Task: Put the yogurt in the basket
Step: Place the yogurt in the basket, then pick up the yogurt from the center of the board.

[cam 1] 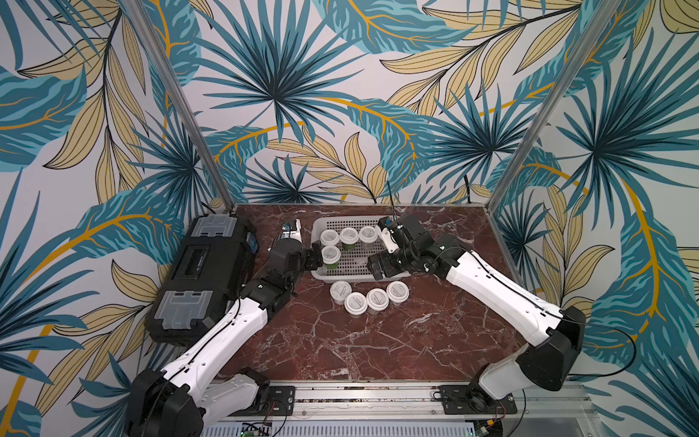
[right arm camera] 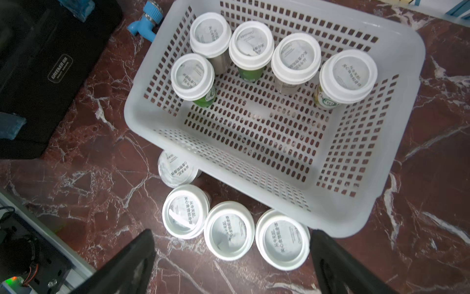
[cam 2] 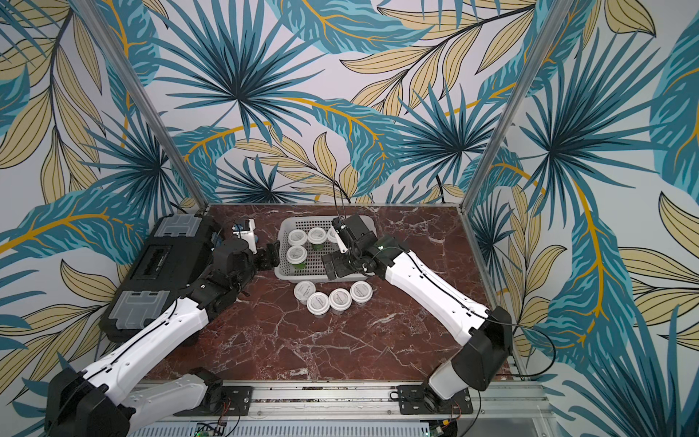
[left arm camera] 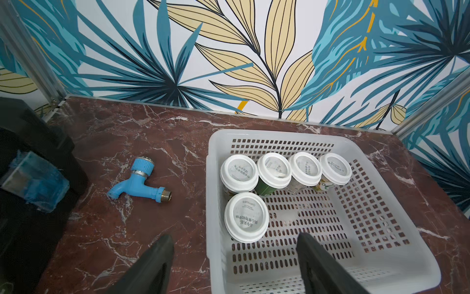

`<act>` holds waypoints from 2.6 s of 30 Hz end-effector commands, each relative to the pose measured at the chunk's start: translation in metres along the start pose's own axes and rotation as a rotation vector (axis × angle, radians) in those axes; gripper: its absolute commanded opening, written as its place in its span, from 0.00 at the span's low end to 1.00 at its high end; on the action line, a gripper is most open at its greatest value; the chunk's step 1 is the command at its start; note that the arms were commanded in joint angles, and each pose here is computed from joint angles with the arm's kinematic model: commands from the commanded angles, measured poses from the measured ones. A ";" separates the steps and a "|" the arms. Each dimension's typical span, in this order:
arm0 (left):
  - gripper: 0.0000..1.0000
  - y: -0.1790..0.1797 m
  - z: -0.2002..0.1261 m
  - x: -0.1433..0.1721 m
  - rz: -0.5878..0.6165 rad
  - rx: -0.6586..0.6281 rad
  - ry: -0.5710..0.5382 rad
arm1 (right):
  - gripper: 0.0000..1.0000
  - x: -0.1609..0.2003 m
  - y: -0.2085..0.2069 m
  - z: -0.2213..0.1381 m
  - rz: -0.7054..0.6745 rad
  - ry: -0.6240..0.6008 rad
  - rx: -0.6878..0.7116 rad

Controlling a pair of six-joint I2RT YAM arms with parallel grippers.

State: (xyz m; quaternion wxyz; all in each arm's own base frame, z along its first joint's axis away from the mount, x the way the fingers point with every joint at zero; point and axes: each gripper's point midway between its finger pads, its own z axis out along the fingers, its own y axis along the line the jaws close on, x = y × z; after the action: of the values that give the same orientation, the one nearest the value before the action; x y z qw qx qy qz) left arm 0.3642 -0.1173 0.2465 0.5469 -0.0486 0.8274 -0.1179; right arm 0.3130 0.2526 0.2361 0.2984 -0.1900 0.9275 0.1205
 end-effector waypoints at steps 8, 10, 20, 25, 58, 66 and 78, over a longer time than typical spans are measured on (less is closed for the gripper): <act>0.81 0.022 0.023 0.024 -0.047 -0.002 0.040 | 1.00 0.051 0.042 0.019 -0.073 0.141 0.043; 0.81 0.024 0.026 0.027 -0.063 0.009 0.047 | 1.00 0.058 0.049 0.027 -0.094 0.166 0.056; 0.82 0.015 0.035 0.035 -0.064 0.062 0.087 | 0.98 0.083 0.073 0.058 -0.182 0.237 0.082; 0.82 0.015 0.036 0.036 -0.065 0.064 0.090 | 0.97 0.088 0.078 0.072 -0.208 0.266 0.079; 0.83 0.011 0.042 0.038 -0.053 0.079 0.109 | 0.89 0.083 0.082 0.117 -0.224 0.329 0.030; 0.82 0.011 0.042 0.038 -0.053 0.082 0.111 | 0.85 0.092 0.084 0.129 -0.219 0.367 0.011; 0.82 0.010 0.043 0.038 -0.051 0.086 0.112 | 0.82 0.094 0.083 0.123 -0.210 0.367 0.004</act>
State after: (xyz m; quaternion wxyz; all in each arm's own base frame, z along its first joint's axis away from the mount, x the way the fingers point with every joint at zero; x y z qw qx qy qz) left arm 0.3850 -0.1222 0.1897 0.4914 -0.0425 0.8536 -0.1677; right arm 0.2740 0.3437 0.0882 0.1392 -0.3039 0.9414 0.0442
